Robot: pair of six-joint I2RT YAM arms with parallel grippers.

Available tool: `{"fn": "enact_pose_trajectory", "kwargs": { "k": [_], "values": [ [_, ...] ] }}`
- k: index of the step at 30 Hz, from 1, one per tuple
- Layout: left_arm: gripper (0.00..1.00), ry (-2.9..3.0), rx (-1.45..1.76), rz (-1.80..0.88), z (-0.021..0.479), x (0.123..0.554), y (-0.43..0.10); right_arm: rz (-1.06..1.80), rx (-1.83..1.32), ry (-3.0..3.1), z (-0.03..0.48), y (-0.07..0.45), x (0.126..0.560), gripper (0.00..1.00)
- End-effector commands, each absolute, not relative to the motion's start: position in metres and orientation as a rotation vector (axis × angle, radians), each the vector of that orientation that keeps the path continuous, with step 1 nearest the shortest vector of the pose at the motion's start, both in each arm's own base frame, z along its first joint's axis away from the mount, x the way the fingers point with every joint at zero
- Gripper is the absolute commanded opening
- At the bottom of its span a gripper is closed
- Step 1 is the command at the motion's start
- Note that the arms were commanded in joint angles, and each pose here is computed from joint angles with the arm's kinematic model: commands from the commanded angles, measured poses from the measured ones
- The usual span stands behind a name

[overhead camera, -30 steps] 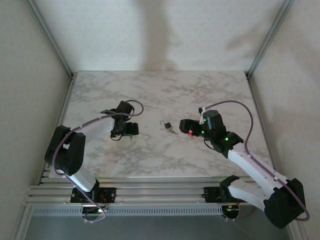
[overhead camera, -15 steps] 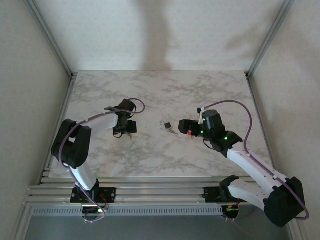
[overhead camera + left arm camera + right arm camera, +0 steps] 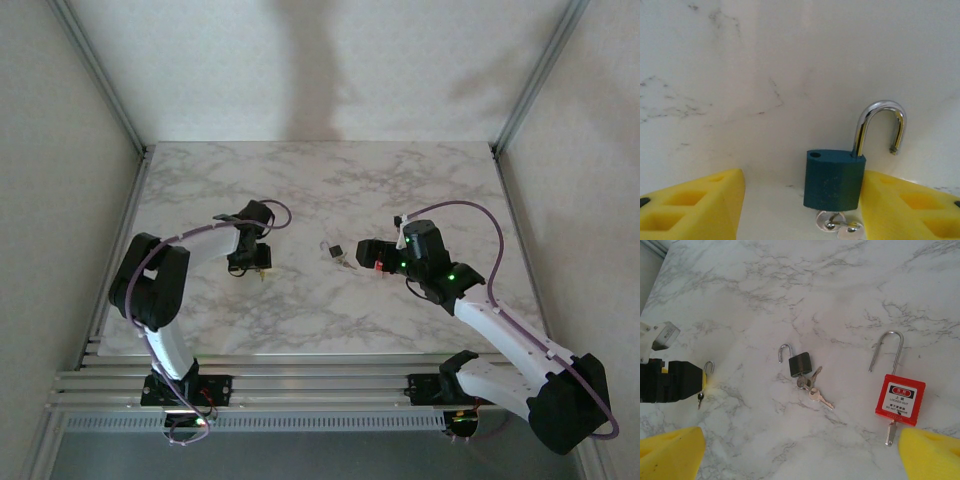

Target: Lock with the key

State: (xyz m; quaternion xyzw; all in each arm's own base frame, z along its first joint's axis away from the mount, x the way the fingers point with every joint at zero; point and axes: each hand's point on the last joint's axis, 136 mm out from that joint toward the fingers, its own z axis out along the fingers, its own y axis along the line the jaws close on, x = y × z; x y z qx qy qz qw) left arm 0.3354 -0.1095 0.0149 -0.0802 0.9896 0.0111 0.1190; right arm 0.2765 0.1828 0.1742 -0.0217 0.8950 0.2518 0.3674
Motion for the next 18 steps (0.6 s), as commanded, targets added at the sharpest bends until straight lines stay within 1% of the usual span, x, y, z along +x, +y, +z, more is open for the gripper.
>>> {"fn": "enact_pose_trajectory", "kwargs": {
  "k": [1, 7, 13, 17, 18],
  "values": [
    [0.61, 2.884, -0.236, 0.084, 0.014, 0.342, -0.103, 0.671, -0.063, 2.283, 0.185, 0.188, 0.277, 0.99],
    [0.55, 2.895, -0.229, 0.095, 0.006, 0.343, -0.103, 0.668, -0.062, 2.288, 0.184, 0.188, 0.277, 0.99],
    [0.46, 2.905, -0.223, 0.104, 0.001, 0.343, -0.103, 0.662, -0.063, 2.29, 0.182, 0.188, 0.277, 0.99],
    [0.45, 2.905, -0.221, 0.111, -0.001, 0.342, -0.102, 0.651, -0.061, 2.293, 0.181, 0.187, 0.278, 0.99],
    [0.43, 2.906, -0.224, 0.112, -0.001, 0.342, -0.101, 0.646, -0.059, 2.295, 0.18, 0.187, 0.279, 0.99]
  ]
}}
